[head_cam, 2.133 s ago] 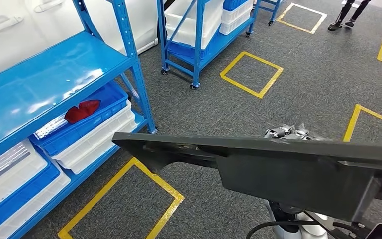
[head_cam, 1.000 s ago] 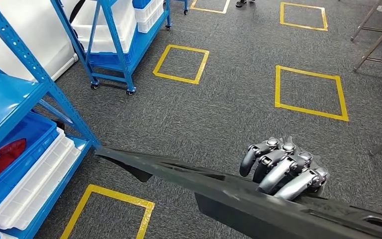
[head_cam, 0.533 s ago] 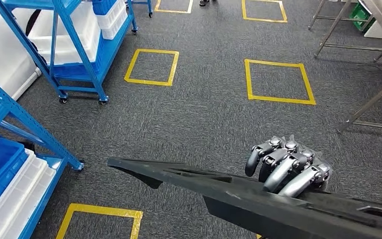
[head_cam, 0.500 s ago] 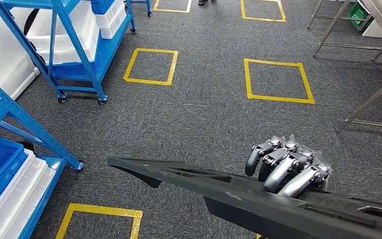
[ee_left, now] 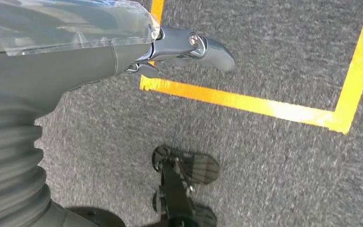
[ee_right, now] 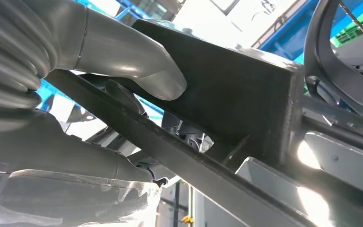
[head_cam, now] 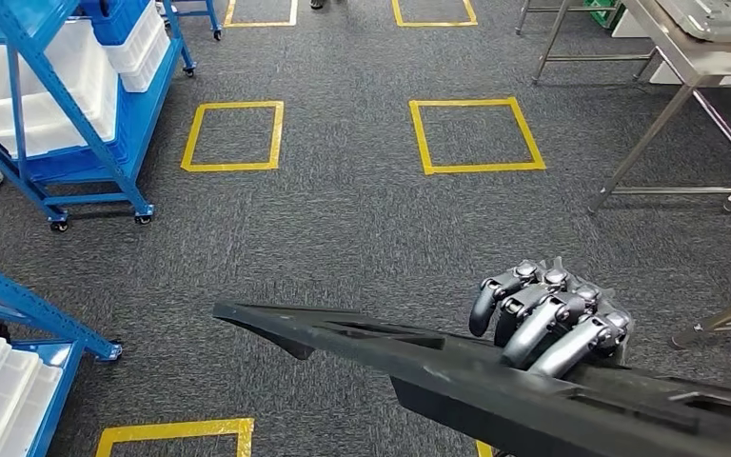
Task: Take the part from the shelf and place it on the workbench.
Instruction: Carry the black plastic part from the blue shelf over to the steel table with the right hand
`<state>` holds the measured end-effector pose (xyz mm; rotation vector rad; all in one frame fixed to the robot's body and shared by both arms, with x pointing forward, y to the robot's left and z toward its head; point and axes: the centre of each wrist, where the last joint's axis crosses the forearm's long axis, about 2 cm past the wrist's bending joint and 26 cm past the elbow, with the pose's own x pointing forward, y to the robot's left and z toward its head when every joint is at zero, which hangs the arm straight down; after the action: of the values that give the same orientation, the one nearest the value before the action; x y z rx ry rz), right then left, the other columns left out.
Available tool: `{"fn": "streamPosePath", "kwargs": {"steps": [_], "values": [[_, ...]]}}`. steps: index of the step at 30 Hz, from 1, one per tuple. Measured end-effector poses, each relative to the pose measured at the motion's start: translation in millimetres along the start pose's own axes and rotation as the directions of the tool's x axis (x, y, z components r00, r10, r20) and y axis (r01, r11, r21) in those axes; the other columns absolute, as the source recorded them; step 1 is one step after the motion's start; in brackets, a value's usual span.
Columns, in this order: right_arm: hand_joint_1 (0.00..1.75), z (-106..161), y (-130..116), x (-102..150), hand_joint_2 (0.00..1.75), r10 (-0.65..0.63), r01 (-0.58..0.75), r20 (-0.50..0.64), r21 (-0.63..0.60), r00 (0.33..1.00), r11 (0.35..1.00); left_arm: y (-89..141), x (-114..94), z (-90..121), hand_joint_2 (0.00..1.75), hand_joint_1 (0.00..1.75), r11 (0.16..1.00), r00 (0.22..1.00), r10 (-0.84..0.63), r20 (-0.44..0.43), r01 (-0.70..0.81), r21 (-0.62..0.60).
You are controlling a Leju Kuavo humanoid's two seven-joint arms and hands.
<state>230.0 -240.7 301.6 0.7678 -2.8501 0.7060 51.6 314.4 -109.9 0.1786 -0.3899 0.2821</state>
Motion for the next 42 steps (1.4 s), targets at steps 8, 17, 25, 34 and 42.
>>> {"fn": "streamPosePath", "kwargs": {"steps": [8,17,25,34,42], "values": [[1.75,-0.5,-0.8,-0.2,1.75,0.001,-0.001,0.001,0.004,1.000,1.000,-0.7,-4.7,1.4,1.75,0.00,1.000,1.000,-0.001,-0.009,0.001,-0.002],[1.75,-0.1,-0.9,0.0,1.75,0.002,-0.002,0.000,0.006,1.000,1.000,-2.5,-1.6,0.8,1.75,0.00,1.000,1.000,0.000,-0.003,0.000,-0.005],[1.75,0.5,-1.1,-0.2,1.75,0.002,-0.002,-0.003,0.006,1.000,1.000,-2.1,-3.5,1.3,1.75,0.00,1.000,1.000,0.000,-0.007,0.000,-0.004],[1.75,0.0,-1.9,-0.4,1.75,0.003,-0.003,-0.002,0.008,1.000,1.000,-3.2,0.0,0.4,1.75,0.00,1.000,1.000,0.001,0.000,-0.001,-0.006],[1.75,0.1,-1.8,-0.5,1.75,0.003,-0.003,-0.002,0.008,1.000,1.000,-1.6,-4.4,1.5,1.75,0.00,1.000,1.000,-0.001,-0.009,0.001,-0.004]]}}
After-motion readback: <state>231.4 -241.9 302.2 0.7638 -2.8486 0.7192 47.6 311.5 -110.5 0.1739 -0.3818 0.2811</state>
